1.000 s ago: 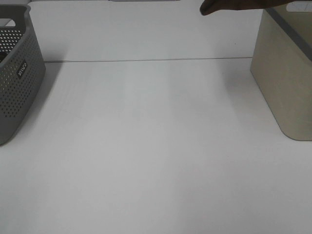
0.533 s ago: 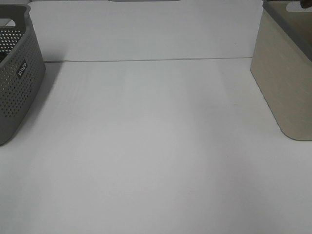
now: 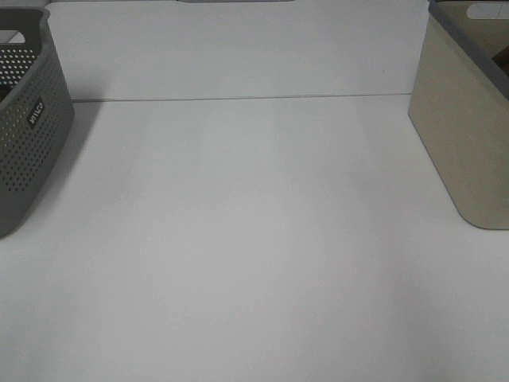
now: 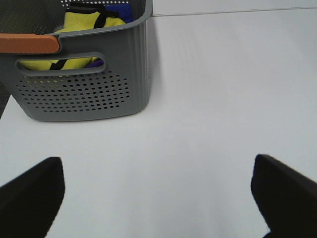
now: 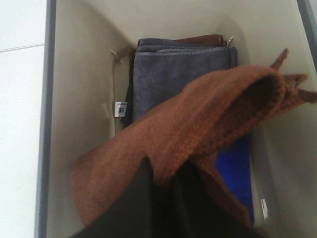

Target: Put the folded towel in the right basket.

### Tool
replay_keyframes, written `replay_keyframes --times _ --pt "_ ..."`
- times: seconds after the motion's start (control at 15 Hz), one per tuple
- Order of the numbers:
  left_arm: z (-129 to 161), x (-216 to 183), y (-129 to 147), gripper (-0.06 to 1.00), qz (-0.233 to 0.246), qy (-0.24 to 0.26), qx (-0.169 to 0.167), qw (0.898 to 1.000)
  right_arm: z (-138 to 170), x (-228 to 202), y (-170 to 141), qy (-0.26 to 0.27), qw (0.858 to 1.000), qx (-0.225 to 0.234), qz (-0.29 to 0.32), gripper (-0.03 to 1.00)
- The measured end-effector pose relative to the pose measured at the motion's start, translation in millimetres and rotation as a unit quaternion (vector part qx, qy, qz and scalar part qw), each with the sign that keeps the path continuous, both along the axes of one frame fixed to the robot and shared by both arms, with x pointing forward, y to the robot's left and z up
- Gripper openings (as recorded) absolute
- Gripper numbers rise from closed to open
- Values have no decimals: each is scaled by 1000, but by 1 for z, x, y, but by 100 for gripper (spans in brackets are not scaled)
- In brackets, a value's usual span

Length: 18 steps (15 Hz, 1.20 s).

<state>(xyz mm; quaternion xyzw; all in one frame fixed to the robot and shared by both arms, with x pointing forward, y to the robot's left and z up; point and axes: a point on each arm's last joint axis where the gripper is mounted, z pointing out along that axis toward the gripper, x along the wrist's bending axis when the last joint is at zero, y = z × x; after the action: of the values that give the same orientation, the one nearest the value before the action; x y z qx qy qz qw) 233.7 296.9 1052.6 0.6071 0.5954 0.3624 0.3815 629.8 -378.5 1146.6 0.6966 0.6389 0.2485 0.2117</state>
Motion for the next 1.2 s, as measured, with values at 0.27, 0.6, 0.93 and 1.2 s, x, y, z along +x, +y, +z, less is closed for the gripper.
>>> replay_keyframes --times 0.27,0.6,0.93,1.2 --pt "0 0 0 97 0 0 0 1000 -48 25 -6 51 999 13 -2 13" --pt "0 0 0 97 0 0 0 1000 -48 25 -4 55 998 33 -16 62" --pt "0 0 0 97 0 0 0 1000 -5 1 27 22 997 71 24 64" --pt "0 0 0 97 0 0 0 1000 33 -34 89 23 993 52 105 65"
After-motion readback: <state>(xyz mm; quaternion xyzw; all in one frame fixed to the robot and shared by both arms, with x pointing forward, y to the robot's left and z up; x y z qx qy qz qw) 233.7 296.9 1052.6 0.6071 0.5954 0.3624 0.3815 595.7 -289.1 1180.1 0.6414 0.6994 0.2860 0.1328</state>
